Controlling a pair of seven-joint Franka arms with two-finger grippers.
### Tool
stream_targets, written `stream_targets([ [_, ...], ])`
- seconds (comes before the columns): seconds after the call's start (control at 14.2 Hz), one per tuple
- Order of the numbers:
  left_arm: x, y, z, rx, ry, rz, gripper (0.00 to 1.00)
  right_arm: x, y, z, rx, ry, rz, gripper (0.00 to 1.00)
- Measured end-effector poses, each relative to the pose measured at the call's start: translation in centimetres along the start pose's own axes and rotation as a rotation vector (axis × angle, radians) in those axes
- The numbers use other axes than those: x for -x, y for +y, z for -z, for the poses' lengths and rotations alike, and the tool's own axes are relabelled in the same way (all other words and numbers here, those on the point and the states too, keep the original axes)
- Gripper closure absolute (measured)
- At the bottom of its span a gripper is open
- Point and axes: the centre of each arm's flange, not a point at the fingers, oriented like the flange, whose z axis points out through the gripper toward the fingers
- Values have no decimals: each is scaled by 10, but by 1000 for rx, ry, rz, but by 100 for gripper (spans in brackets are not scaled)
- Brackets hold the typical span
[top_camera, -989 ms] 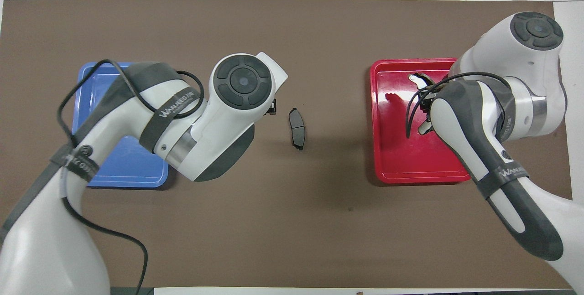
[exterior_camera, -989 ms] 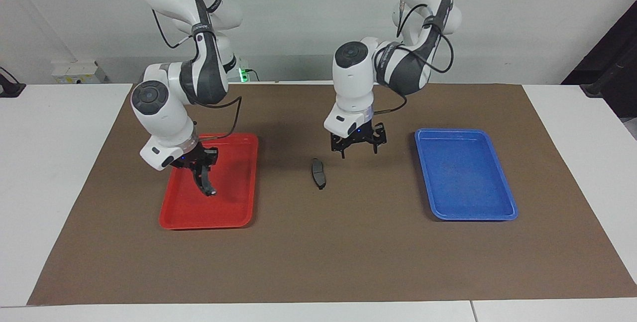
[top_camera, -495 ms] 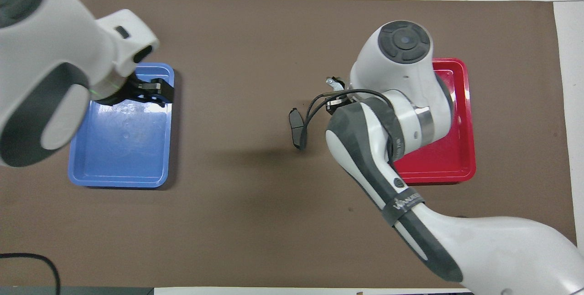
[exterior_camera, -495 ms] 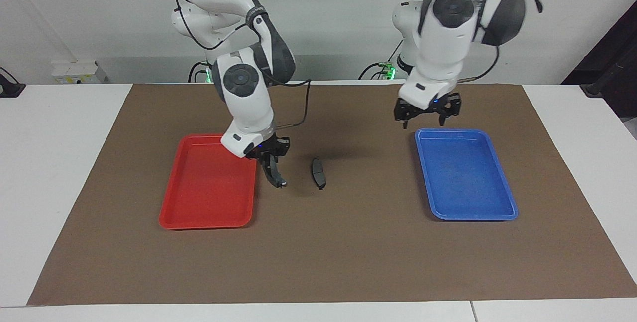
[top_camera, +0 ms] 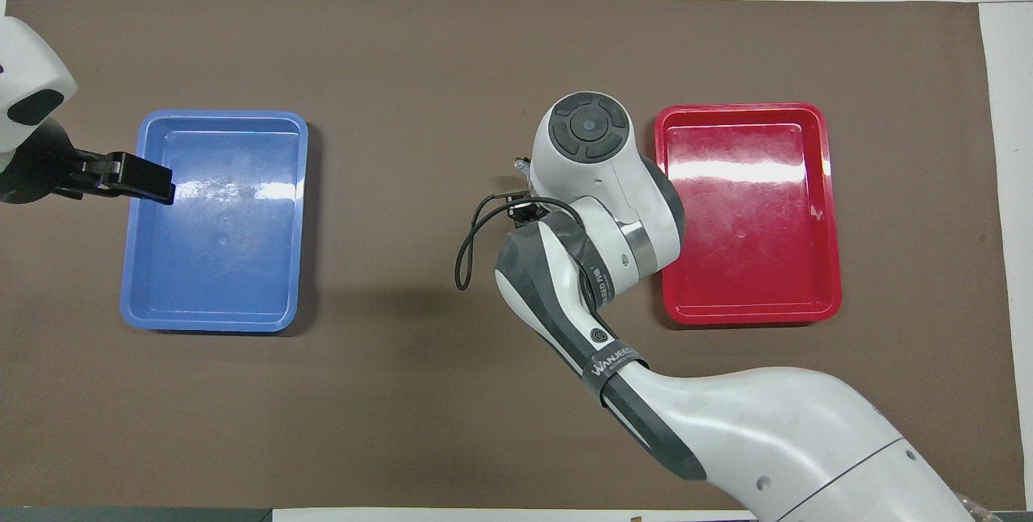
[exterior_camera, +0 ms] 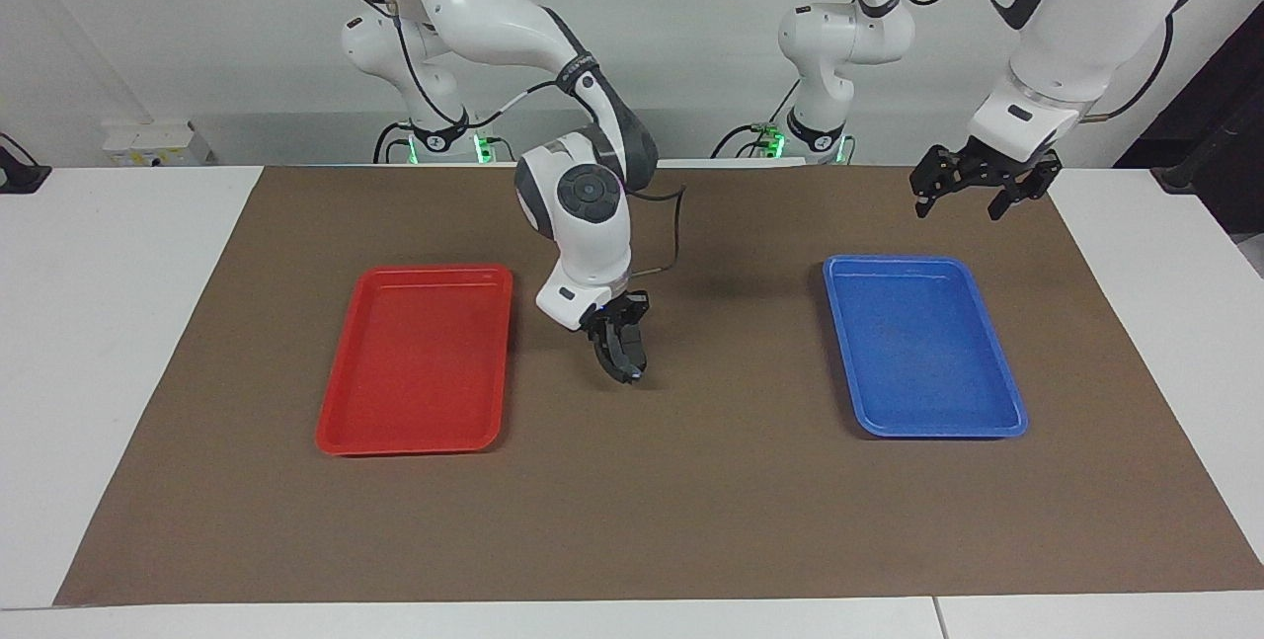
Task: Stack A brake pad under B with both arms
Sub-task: 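Lower the silver pad onto the dark pad with the right gripper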
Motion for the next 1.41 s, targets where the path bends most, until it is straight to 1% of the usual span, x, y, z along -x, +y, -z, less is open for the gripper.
stream_targets([
  [0.21, 0, 10, -2, -1, -3, -18, 0, 6, -3, -17, 0, 2, 5, 59],
  [0.85, 0, 4, -4, 0, -9, -7, 0, 15, -19, -20, -12, -8, 27, 59],
  [1.41, 1, 3, -7, 0, -15, -5, 0, 19, -16, -32, -14, -2, 22, 59],
])
